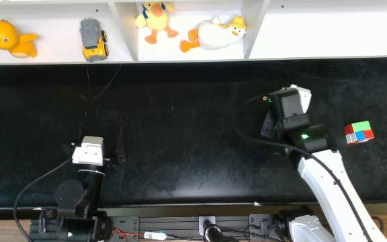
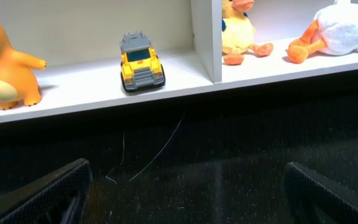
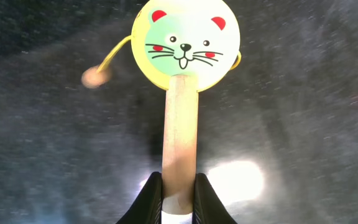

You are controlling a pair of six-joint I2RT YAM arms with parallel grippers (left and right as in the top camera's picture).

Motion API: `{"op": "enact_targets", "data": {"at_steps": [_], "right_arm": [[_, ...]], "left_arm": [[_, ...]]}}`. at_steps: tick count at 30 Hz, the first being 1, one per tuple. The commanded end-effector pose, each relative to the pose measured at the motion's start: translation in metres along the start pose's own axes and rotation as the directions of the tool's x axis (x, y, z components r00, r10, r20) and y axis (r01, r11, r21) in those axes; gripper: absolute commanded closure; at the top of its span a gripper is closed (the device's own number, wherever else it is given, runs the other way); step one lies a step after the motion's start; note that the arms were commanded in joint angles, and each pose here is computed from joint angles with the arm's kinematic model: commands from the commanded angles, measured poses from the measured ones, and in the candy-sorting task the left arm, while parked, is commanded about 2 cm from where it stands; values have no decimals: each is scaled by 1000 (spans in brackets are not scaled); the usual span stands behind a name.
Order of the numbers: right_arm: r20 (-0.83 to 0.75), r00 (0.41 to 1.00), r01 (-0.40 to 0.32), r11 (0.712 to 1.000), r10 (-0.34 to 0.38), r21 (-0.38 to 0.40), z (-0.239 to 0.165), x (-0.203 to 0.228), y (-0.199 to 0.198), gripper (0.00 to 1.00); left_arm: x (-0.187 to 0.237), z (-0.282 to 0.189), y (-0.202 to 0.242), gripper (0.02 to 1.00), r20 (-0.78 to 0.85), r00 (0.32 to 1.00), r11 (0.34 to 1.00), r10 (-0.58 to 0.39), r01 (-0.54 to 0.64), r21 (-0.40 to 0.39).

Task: Store Toys

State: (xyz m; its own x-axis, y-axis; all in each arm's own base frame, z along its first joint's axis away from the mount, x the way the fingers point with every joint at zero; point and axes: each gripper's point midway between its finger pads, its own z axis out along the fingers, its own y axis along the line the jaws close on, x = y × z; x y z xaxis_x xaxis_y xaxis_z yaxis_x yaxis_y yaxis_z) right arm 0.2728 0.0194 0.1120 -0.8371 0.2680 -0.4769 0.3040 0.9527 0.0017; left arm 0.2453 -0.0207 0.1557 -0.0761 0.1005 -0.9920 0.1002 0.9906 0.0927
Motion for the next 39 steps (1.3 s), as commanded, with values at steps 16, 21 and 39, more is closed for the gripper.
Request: {"op": "enact_targets", "data": {"at_steps": [16, 21, 39], "right_arm": [[137, 881, 434, 890, -452, 142, 6, -153, 34, 897], [162, 880, 425, 892, -447, 153, 27, -180, 45, 890], [252, 897, 383, 923, -362, -38, 73, -211, 88, 858]], "left_arm": [[0, 0, 2, 20, 6, 1000, 1000, -18, 18, -9], [0, 0, 2, 23, 6, 1000, 1000, -18, 19, -9], [0, 0, 2, 20, 6, 1000, 1000, -18, 19, -9]]}}
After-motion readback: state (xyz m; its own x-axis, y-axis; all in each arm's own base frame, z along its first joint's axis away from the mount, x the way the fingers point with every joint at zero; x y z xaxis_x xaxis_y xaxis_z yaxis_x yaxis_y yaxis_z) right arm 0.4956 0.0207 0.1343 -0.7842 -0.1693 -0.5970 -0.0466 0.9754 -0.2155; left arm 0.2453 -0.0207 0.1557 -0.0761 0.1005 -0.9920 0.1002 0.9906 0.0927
